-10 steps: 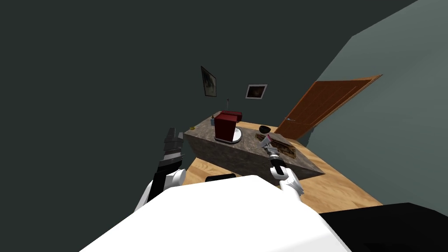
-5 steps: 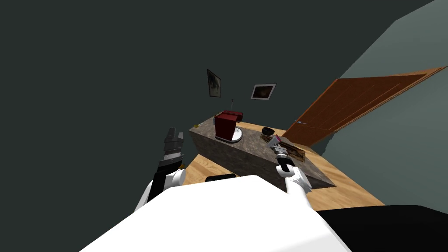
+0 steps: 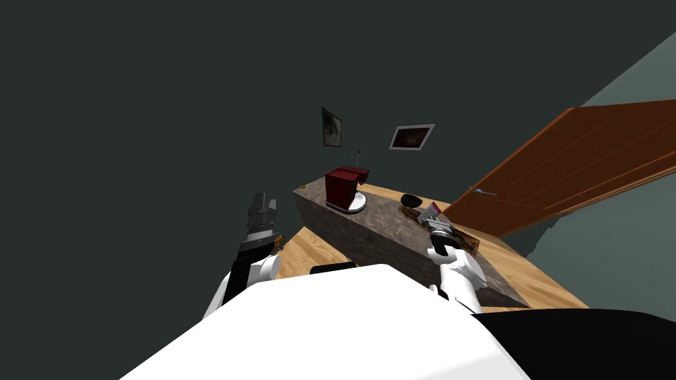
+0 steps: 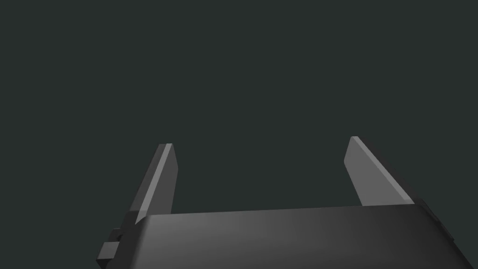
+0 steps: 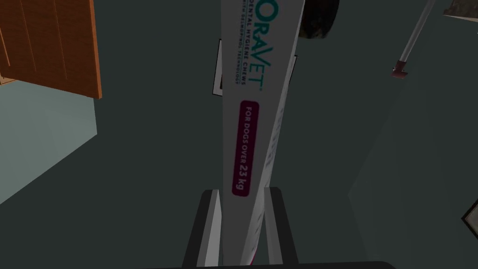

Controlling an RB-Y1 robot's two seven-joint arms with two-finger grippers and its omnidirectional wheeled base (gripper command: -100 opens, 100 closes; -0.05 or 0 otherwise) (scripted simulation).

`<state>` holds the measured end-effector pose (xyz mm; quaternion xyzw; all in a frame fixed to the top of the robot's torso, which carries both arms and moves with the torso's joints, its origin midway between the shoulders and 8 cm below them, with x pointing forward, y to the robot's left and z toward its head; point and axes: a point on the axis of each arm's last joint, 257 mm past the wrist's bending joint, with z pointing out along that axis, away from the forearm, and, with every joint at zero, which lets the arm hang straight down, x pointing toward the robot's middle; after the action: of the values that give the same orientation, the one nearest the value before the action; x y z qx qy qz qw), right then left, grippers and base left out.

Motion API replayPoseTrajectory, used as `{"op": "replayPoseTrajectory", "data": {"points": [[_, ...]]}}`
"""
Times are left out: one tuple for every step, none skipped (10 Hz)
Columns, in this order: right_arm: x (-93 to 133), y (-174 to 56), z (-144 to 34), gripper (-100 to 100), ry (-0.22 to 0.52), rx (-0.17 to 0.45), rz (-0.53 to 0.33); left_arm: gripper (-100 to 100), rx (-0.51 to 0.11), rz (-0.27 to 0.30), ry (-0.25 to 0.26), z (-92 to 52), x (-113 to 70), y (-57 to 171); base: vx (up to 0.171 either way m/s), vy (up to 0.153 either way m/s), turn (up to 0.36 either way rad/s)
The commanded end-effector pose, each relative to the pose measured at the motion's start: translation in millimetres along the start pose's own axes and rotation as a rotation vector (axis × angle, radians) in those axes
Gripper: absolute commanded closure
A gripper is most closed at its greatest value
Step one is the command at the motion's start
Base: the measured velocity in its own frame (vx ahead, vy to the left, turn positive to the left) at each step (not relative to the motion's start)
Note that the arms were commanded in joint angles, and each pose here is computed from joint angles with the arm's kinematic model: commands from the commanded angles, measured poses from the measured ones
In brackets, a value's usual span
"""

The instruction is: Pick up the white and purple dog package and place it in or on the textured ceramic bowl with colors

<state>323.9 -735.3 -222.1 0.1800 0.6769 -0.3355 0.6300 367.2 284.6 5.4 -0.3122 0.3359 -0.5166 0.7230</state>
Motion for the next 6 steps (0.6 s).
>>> {"op": "replayPoseTrajectory", "data": {"points": [[-3,-19,8.9,100,0.007,0.040,-0.004,0,0.000,0.000,0.000,0.0,0.0,0,-0.055,-0.051,0.181],[-6,-34,13.7,100,0.010,0.073,-0.004,0,0.000,0.000,0.000,0.0,0.1,0,-0.079,-0.100,0.295],[-10,-49,18.1,100,0.013,0.105,-0.002,0,0.000,0.000,0.000,0.1,0.0,0,-0.088,-0.137,0.321],[-10,-49,18.1,100,0.013,0.105,-0.002,0,0.000,0.000,0.000,0.0,0.0,0,-0.065,-0.094,0.139],[-14,-62,22.0,100,0.015,0.136,0.001,0,0.000,0.000,0.000,0.0,0.0,0,-0.069,-0.069,0.187],[-17,-75,25.4,100,0.016,0.166,0.006,0,0.000,0.000,0.000,0.0,0.0,0,-0.081,-0.089,0.309]]}}
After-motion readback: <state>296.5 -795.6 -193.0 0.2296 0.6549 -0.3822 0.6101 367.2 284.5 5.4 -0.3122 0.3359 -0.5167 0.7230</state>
